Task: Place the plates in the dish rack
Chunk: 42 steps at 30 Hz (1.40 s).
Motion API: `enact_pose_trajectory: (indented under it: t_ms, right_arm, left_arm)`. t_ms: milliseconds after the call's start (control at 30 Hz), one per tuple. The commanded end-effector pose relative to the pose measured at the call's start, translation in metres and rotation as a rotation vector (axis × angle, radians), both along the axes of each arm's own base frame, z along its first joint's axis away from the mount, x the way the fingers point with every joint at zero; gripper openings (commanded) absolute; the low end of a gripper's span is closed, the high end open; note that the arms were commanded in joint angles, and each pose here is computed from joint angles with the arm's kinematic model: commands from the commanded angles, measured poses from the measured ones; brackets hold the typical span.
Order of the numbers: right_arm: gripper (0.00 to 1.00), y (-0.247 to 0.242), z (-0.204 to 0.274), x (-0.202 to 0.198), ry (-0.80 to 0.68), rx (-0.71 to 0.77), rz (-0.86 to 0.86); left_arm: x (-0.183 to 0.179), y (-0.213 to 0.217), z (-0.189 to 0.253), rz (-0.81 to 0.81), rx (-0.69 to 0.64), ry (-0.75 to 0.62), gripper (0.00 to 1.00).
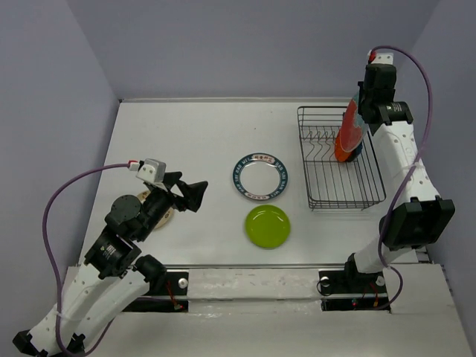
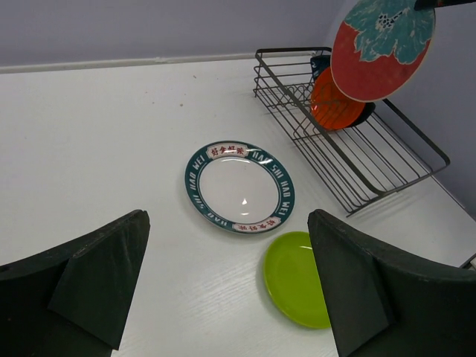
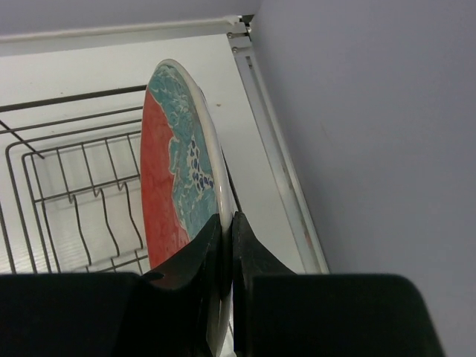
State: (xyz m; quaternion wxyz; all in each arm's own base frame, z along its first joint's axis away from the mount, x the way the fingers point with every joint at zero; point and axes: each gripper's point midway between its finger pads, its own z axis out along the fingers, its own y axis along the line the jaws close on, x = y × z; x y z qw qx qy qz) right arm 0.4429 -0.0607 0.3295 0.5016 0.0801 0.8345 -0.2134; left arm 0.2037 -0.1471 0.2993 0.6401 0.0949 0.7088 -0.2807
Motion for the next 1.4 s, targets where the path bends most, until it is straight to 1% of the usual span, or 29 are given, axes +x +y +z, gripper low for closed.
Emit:
enact_pose_trajectory:
  t_ms: [0,133,233,367,400,500,600,700,733,767,800,867,900,967,1000,1067,1100,1167,1200,1267,1300,1333,1367]
  right_arm:
    - [0.07,-0.006,0.074,0.014,-0.219,-0.062,-0.020]
    - [0.07,0.006,0.052,0.031,-0.166,-0.049,0.060]
    - [0.07,0.009,0.043,0.038,-0.143,-0.052,0.078]
    - [0.07,0.012,0.024,0.048,-0.080,-0.110,0.088]
    - [0.07,0.018,0.021,0.049,-0.074,-0.113,0.095]
    - [0.07,0.033,0.009,0.057,-0.027,-0.186,0.154]
    - [0.07,0.041,-0.010,0.061,0.024,-0.205,0.177]
    - [0.08,0.049,-0.031,0.062,0.051,-0.173,0.181]
    - [0.15,0.054,-0.041,0.064,0.054,-0.139,0.194]
    - [0.15,0.054,-0.043,0.063,0.055,-0.131,0.190]
    - [0.26,0.059,-0.045,0.065,0.049,-0.102,0.205]
    - [0.38,0.061,-0.041,0.067,0.030,-0.085,0.199]
    - [0.53,0.062,-0.037,0.068,0.012,-0.064,0.191]
    - [0.66,0.063,-0.028,0.066,-0.015,-0.040,0.185]
    - [0.76,0.063,-0.026,0.064,-0.026,-0.029,0.180]
    - [0.83,0.063,-0.014,0.057,-0.070,0.014,0.154]
    - [0.88,0.063,-0.016,0.053,-0.071,0.031,0.146]
    - [0.90,0.070,-0.013,0.047,-0.106,0.107,0.146]
    - [0.92,0.078,-0.011,0.039,-0.130,0.179,0.164]
    - [0.92,0.087,-0.007,0.030,-0.162,0.244,0.190]
    - [0.93,0.097,0.010,0.017,-0.209,0.290,0.254]
    - [0.93,0.104,-0.003,0.012,-0.221,0.350,0.266]
    - [0.93,0.124,-0.001,0.004,-0.240,0.417,0.364]
  left_arm:
    - [0.003,-0.002,0.008,0.005,-0.014,-0.030,0.99]
    - [0.004,-0.002,0.006,0.008,-0.010,-0.025,0.99]
    - [0.005,-0.002,0.005,0.008,-0.010,-0.023,0.99]
    - [0.005,-0.002,0.005,0.009,-0.008,-0.023,0.99]
    - [0.005,-0.002,0.005,0.009,-0.009,-0.022,0.99]
    - [0.005,-0.002,0.004,0.009,-0.006,-0.020,0.99]
    - [0.008,-0.003,0.002,0.014,-0.003,-0.010,0.99]
    - [0.014,-0.006,-0.008,0.026,0.022,0.027,0.99]
    - [0.015,-0.007,-0.012,0.025,0.031,0.041,0.99]
    - [0.017,-0.008,-0.015,0.027,0.036,0.052,0.99]
    - [0.020,-0.011,-0.022,0.027,0.049,0.081,0.99]
    - [0.024,-0.012,-0.029,0.032,0.056,0.113,0.99]
    - [0.026,-0.016,-0.033,0.023,0.047,0.139,0.99]
    - [0.029,-0.018,-0.038,0.032,0.039,0.169,0.99]
    - [0.033,-0.015,-0.043,0.060,0.041,0.190,0.99]
    - [0.036,-0.013,-0.047,0.087,0.015,0.220,0.99]
    - [0.037,-0.016,-0.051,0.082,0.013,0.237,0.99]
    - [0.040,-0.021,-0.054,0.083,-0.019,0.270,0.99]
    - [0.041,-0.029,-0.061,0.054,-0.028,0.298,0.99]
    - [0.041,-0.041,-0.078,0.022,-0.059,0.344,0.99]
    - [0.047,-0.051,-0.080,0.009,-0.113,0.357,0.99]
    - [0.046,-0.056,-0.096,-0.005,-0.118,0.392,0.98]
    - [0.053,-0.059,-0.096,0.007,-0.142,0.380,0.97]
